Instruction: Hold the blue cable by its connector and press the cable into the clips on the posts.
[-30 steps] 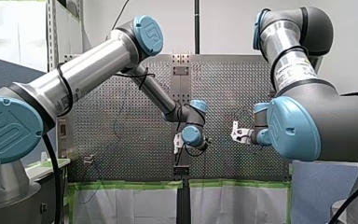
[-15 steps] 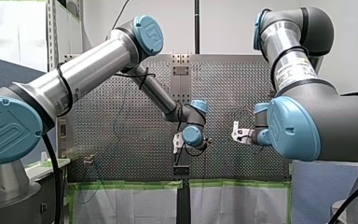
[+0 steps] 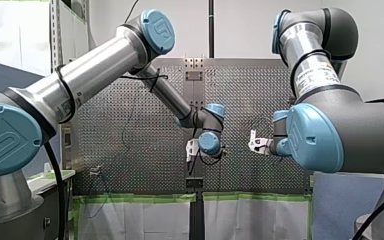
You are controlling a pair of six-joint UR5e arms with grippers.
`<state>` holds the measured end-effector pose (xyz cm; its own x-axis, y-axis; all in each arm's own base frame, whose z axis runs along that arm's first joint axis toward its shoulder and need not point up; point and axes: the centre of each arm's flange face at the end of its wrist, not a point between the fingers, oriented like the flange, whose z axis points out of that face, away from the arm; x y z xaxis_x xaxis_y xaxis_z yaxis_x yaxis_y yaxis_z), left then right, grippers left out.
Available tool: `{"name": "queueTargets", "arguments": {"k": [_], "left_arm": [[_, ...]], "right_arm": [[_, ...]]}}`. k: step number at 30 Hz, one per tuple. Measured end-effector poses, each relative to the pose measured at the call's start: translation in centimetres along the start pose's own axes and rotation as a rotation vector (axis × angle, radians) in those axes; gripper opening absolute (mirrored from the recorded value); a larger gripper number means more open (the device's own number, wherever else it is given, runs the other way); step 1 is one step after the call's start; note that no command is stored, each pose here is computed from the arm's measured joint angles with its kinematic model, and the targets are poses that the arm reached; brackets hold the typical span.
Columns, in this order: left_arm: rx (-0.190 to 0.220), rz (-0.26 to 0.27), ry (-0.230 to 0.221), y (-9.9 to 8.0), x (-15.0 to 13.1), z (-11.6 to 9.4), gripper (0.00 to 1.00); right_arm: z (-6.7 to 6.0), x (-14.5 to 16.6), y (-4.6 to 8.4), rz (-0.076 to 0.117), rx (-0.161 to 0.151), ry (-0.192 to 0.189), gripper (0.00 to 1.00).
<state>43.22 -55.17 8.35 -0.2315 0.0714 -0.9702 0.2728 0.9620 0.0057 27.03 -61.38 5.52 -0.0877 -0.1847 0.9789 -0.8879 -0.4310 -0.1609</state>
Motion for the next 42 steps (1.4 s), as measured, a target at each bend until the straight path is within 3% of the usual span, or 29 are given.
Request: {"name": "queueTargets", "arguments": {"k": [14, 29, 42], "left_arm": [[0.031, -0.052, -0.108, -0.4, -3.8, -4.4, 0.98], [-0.011, -0.133, -0.226, 2.8, -7.8, -7.0, 0.98], [-0.007, -0.174, -0.259, 5.0, -9.9, -10.8, 0.98]], "right_arm": [[0.0, -0.1, 0.0, 0.000, -0.001, -0.004, 0.00], [0.0, -0.1, 0.0, 0.010, -0.002, -0.003, 0.00], [0.0, -0.1, 0.0, 0.018, -0.002, -0.001, 0.00]]}}
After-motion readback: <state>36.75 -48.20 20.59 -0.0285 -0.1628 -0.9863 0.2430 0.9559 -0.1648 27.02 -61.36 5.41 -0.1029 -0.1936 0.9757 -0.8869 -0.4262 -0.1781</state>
